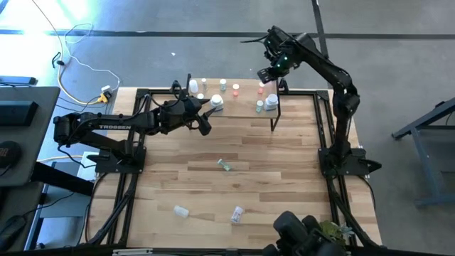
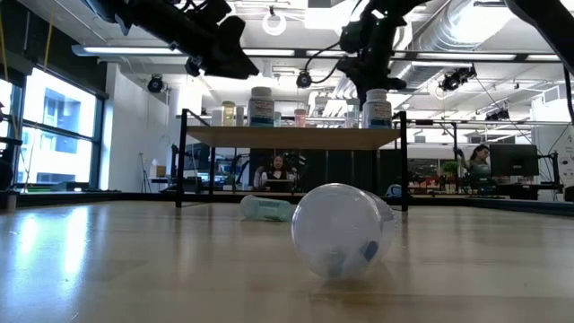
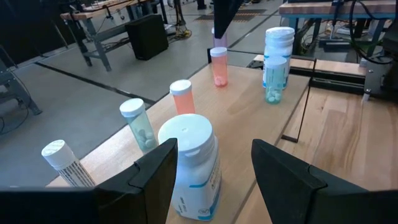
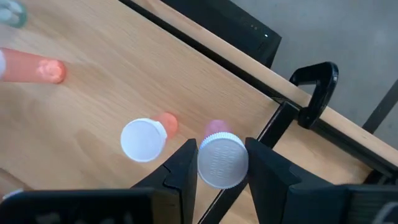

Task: Pick and place medicine bottles onto shelf by color
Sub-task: Put the purple pill bottle on the shelf, then put the white pill bottle on the shelf

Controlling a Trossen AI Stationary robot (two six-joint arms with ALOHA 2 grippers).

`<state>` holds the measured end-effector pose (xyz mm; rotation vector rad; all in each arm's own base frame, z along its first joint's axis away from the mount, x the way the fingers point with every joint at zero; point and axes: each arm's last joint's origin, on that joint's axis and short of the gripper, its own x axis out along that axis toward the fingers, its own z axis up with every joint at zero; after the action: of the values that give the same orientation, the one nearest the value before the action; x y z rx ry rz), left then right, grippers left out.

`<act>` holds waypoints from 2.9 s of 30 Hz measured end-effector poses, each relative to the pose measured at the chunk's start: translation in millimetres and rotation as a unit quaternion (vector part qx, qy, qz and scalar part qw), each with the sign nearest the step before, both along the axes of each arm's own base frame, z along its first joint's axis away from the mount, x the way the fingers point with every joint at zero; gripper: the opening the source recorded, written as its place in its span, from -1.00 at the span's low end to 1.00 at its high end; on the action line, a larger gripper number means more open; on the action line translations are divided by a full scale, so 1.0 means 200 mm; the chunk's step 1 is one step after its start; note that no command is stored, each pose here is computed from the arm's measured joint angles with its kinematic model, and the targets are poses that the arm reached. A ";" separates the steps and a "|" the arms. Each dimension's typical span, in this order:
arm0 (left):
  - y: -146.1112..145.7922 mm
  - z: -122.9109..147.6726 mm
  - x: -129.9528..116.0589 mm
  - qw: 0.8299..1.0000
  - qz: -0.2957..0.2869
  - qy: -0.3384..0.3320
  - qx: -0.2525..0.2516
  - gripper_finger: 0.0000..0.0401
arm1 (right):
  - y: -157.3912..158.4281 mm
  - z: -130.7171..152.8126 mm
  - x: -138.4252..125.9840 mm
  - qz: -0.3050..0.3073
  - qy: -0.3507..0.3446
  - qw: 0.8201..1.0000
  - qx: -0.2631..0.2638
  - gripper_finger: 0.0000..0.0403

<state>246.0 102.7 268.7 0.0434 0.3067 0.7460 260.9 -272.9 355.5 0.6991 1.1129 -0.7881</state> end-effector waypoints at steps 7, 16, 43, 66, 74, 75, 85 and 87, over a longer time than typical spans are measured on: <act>0.00 0.00 0.00 1.000 0.000 0.002 -0.001 -0.03 | -0.02 -0.04 0.02 -0.001 0.008 1.000 0.009 -0.50; 0.00 0.00 0.00 1.000 0.000 0.002 -0.001 -0.03 | -0.03 -0.09 0.05 0.005 0.017 1.000 0.023 -0.50; 0.00 0.00 0.00 1.000 0.002 0.003 0.000 -0.03 | -0.05 -0.09 0.03 0.023 0.020 0.999 0.016 -0.20; -0.13 -0.06 0.02 0.998 -0.033 0.029 -0.053 -0.03 | 0.04 0.15 -0.09 0.063 -0.028 0.995 -0.067 -0.20; -0.27 -0.08 0.03 0.987 -0.075 0.090 -0.112 -0.03 | 0.13 0.29 -0.17 0.041 -0.061 0.993 -0.092 -0.20; -0.28 -0.06 0.03 0.985 -0.079 0.101 -0.117 -0.03 | 0.15 0.31 -0.18 0.038 -0.065 0.993 -0.095 -0.20; -0.54 -0.04 -0.01 0.938 -0.184 0.212 -0.205 -0.03 | 0.33 0.44 -0.21 0.032 -0.111 0.987 -0.111 -0.20; -0.61 -0.06 -0.03 0.926 -0.200 0.226 -0.227 -0.03 | 0.37 0.46 -0.21 0.043 -0.114 0.986 -0.112 -0.20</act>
<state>239.5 -18.3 257.4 -0.1604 0.8796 0.2351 219.2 -197.9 447.7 0.5335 0.8273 -0.7251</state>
